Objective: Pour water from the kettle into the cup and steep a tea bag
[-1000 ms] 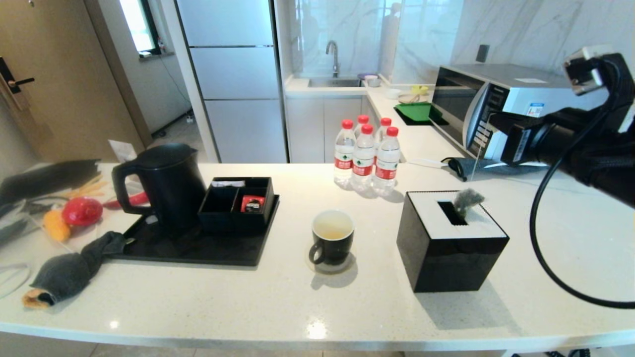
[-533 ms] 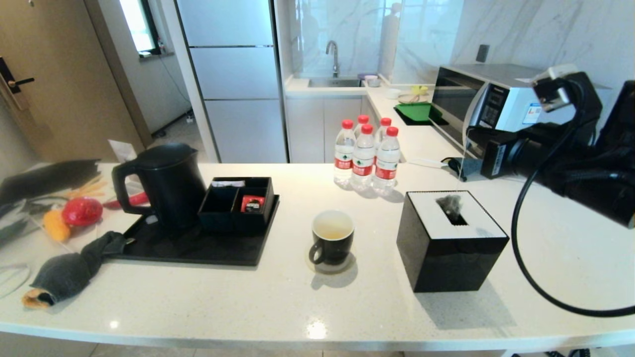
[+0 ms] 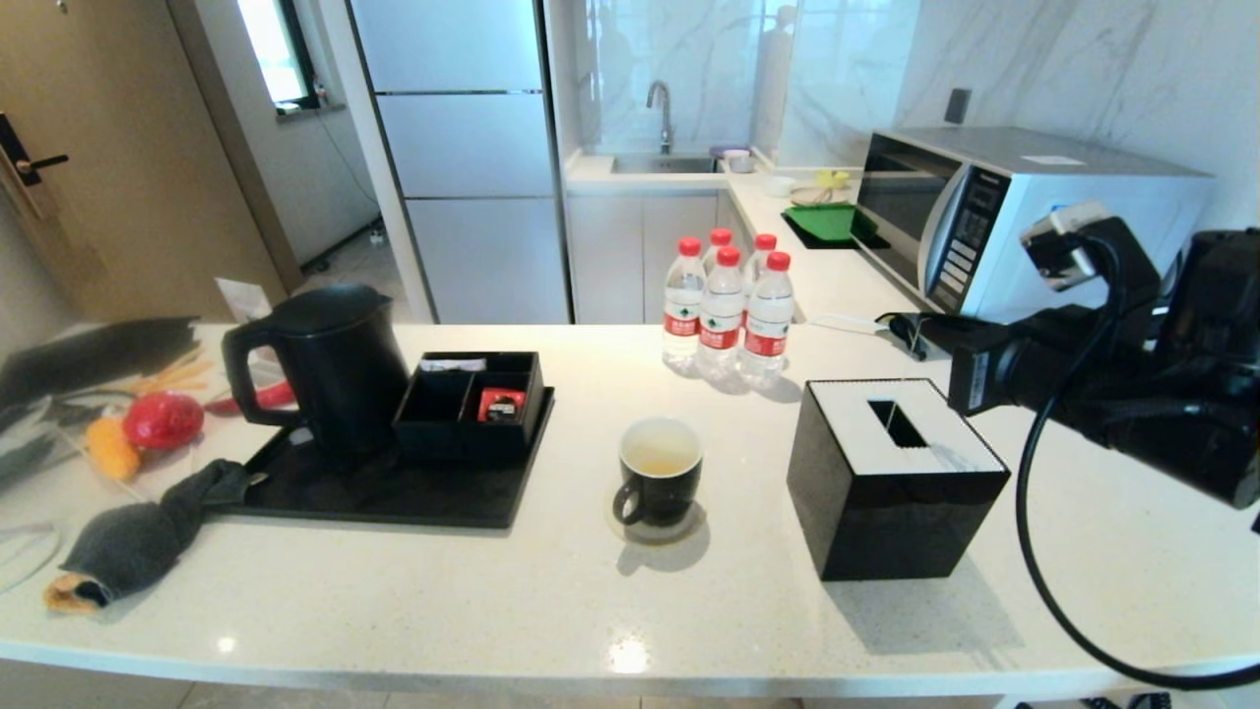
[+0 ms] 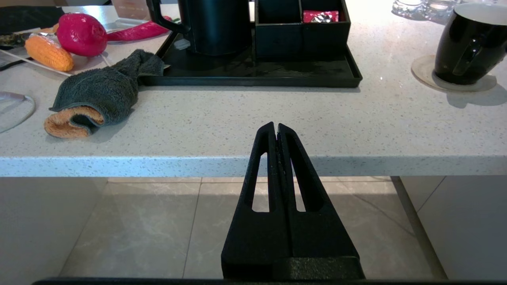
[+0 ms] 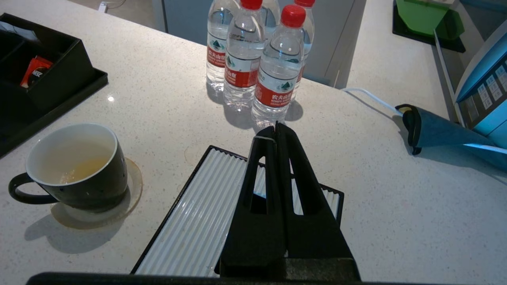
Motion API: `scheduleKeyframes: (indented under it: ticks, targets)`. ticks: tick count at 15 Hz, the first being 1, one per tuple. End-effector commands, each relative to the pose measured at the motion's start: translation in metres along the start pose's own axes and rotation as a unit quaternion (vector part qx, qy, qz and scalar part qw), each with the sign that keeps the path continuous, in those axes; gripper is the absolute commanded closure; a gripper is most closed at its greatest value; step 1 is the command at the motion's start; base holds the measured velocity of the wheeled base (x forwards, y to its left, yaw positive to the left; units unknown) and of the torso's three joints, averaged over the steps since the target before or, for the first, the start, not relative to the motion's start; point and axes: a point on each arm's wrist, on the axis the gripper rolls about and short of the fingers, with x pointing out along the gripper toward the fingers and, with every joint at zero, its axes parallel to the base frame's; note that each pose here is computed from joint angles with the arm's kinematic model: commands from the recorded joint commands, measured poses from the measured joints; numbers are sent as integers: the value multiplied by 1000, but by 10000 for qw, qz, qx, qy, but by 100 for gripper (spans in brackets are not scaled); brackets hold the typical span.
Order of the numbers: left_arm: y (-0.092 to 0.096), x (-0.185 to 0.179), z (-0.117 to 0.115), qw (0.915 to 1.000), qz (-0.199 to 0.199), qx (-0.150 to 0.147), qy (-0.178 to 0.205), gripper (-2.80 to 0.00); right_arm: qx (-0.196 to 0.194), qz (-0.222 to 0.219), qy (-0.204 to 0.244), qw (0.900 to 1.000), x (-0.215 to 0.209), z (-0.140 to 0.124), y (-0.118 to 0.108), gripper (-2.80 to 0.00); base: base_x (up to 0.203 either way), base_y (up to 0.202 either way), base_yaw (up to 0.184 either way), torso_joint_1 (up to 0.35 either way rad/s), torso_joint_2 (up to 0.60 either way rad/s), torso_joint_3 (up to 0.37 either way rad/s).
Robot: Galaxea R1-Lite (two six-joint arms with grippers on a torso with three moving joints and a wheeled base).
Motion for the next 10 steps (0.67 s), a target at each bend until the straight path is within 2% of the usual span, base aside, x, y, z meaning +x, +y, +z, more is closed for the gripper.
scheduleKeyframes:
  ticks: [1,3,10]
  targets:
    - [0,0,0,10000,1,2,1,0,8,-6,-113,9999,2,6,-1,0,0,0,0,0,0,0]
    - [0,0,0,10000,1,2,1,0,16,-19,-189,9998,7,11,-2,0,0,0,0,0,0,0]
    - [0,0,0,10000,1,2,1,0,35,25,38,10000,14,-1,0,0,0,0,0,0,0,0]
